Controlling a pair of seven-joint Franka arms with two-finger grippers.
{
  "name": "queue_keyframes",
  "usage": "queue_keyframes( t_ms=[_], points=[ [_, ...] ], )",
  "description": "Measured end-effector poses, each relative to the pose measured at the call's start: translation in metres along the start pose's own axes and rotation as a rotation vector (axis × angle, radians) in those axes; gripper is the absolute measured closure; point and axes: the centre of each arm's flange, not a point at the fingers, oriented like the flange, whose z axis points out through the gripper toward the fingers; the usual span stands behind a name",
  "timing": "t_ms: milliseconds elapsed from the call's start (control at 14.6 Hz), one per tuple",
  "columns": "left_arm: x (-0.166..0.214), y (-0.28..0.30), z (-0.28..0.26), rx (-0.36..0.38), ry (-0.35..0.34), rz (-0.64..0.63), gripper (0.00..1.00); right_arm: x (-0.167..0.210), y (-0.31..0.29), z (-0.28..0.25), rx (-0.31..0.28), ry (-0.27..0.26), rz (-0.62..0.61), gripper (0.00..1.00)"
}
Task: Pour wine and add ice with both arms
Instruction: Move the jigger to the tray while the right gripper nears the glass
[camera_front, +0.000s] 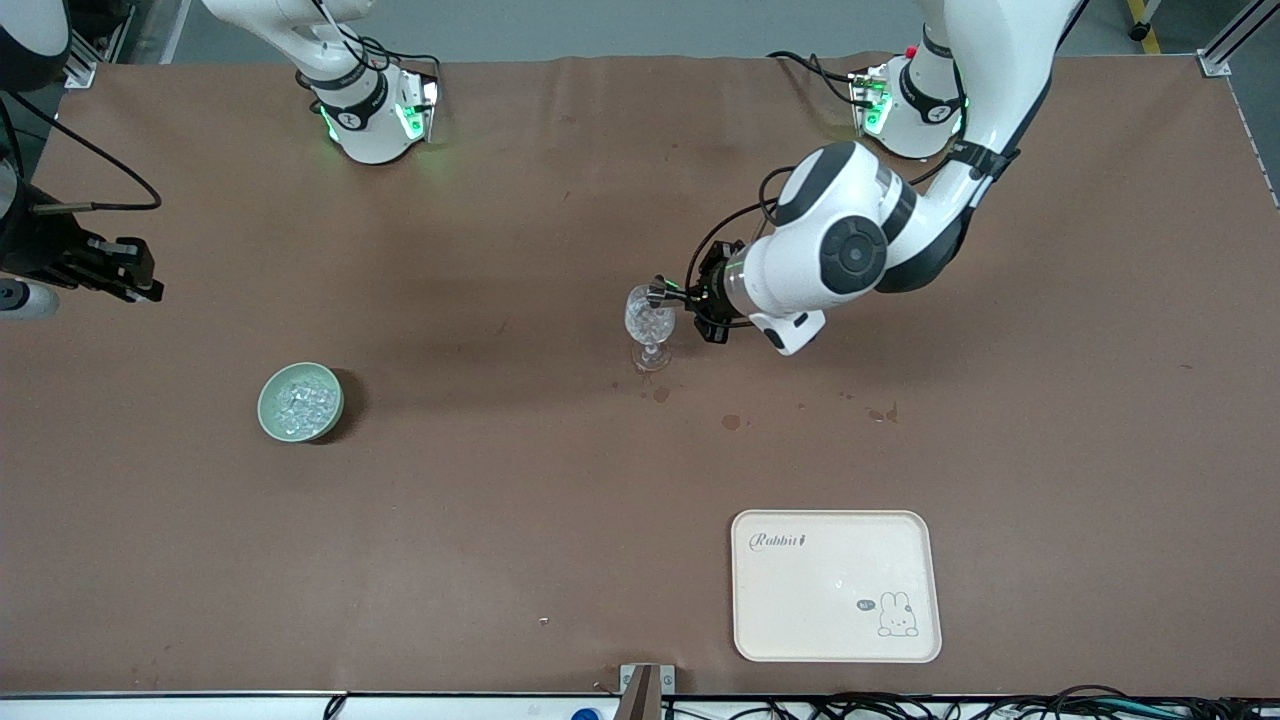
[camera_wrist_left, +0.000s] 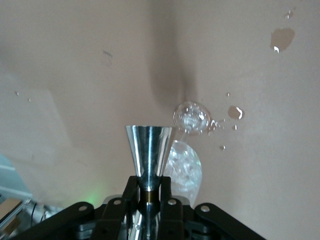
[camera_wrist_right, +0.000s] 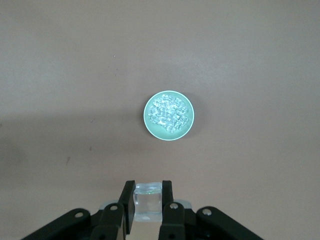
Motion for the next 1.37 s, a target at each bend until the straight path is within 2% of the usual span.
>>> queue_keyframes(
  t_ms=[274, 684, 889, 1026, 1300, 1368],
  points=[
    [0.021, 0.019, -0.03, -0.004, -0.146, 0.017, 0.78, 0.0, 0.0, 0.0, 0.0, 0.0, 0.0, 0.75],
    [0.122, 0.098, -0.095, -0.105, -0.404, -0.002, 0.78, 0.001, -0.016, 0.0, 0.0, 0.006, 0.024, 0.75],
    [0.172, 0.143, -0.102, -0.156, -0.517, -0.005, 0.78, 0.004, -0.069, 0.005, 0.0, 0.014, 0.057, 0.75],
    [0.215, 0.173, -0.106, -0.223, -0.596, 0.004, 0.78, 0.004, -0.117, 0.015, -0.002, 0.011, 0.076, 0.75],
    [0.304, 0.209, -0.094, -0.36, -0.827, -0.019, 0.78, 0.007, -0.222, 0.053, -0.008, 0.013, 0.107, 0.75],
    [0.318, 0.213, -0.089, -0.387, -0.86, -0.022, 0.78, 0.007, -0.251, 0.065, -0.01, 0.013, 0.123, 0.75]
  ],
)
